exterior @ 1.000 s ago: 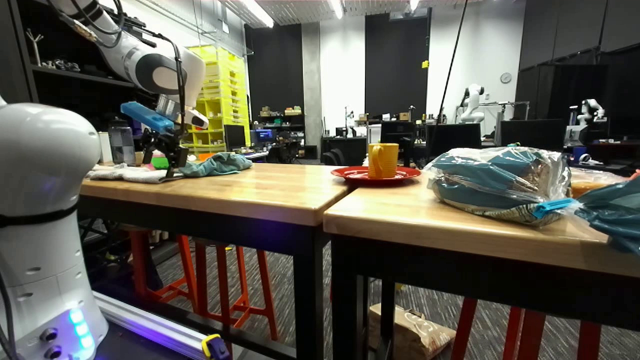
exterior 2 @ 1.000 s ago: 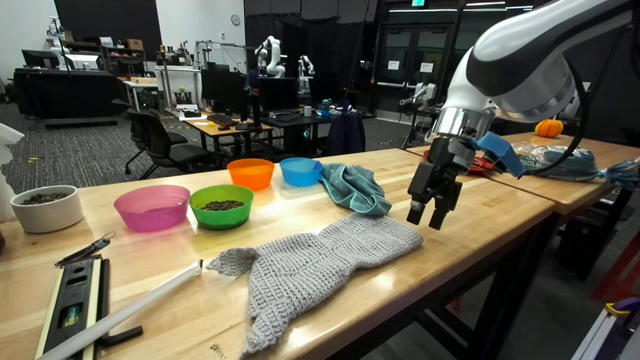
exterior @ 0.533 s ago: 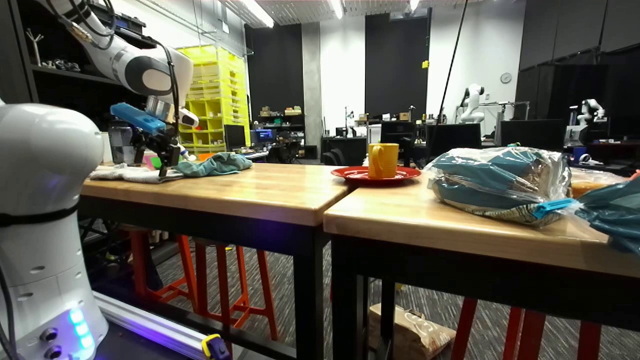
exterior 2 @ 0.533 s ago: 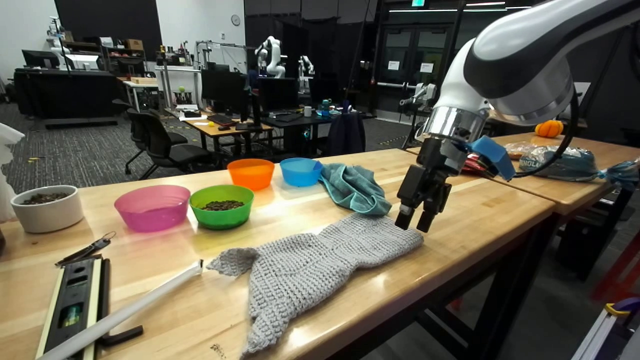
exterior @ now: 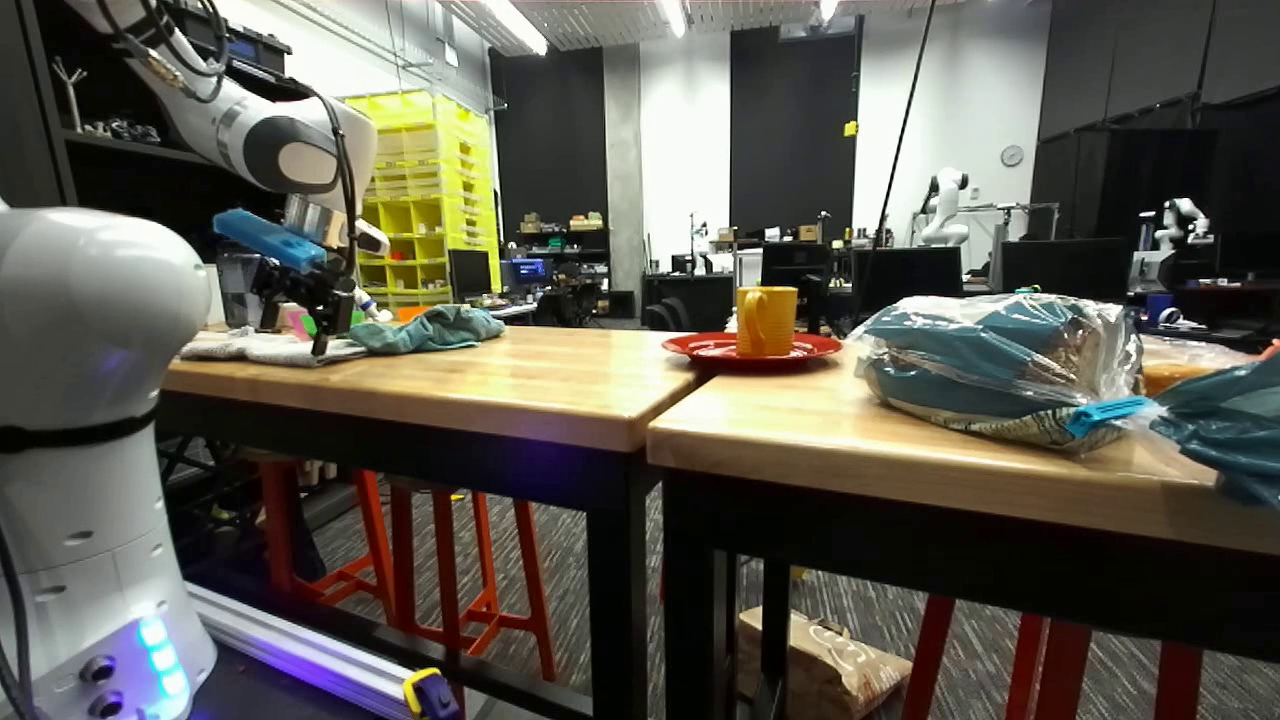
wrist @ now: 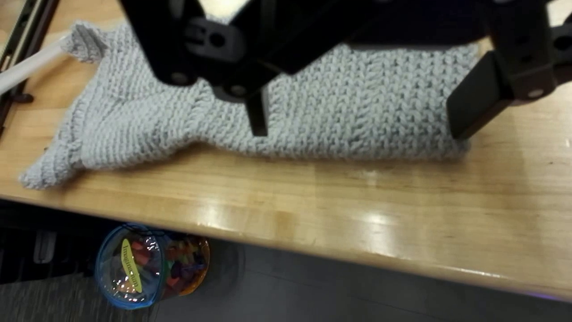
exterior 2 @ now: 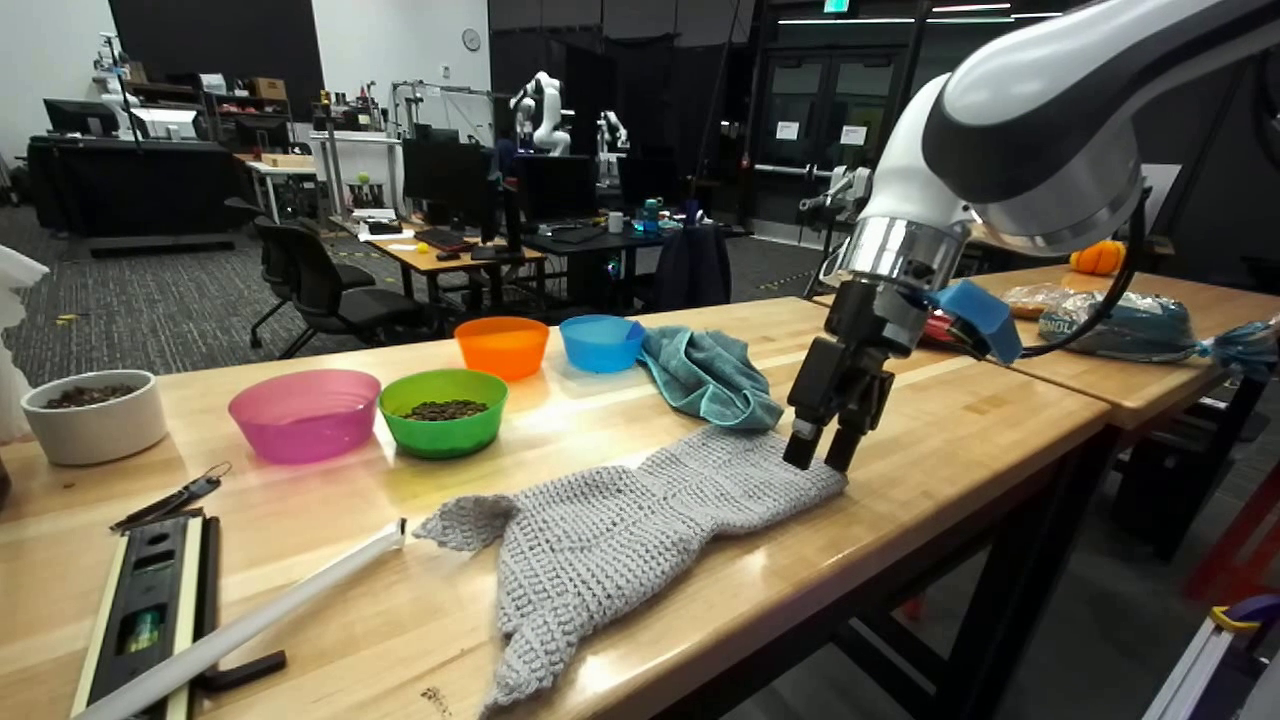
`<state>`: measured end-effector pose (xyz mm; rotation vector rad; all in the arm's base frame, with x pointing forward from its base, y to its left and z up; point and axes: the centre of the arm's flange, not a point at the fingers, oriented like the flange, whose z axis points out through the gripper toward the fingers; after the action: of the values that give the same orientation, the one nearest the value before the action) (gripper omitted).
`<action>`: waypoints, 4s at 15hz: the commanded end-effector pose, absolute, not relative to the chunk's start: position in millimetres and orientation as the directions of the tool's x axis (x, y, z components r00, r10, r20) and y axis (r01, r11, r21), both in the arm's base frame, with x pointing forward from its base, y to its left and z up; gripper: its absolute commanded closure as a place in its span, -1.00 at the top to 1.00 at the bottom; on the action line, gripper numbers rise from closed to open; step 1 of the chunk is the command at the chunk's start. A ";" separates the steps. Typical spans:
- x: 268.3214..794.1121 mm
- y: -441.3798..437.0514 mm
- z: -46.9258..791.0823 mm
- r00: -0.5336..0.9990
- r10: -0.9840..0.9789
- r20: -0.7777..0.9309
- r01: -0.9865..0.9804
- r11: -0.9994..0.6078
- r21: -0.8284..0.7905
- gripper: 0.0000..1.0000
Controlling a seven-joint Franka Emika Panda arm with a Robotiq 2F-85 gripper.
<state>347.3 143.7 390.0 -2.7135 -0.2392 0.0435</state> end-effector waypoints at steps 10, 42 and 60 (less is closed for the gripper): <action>351.0 145.8 398.7 0.983 0.181 0.025 0.175 -0.896 -0.409 1.00; 375.3 130.9 371.8 0.997 0.063 0.036 0.073 -0.871 -0.486 0.41; 361.3 194.3 417.2 0.976 0.186 0.111 0.216 -0.875 -0.433 -0.97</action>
<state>368.1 174.8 398.2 -2.6535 -0.2290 -0.0667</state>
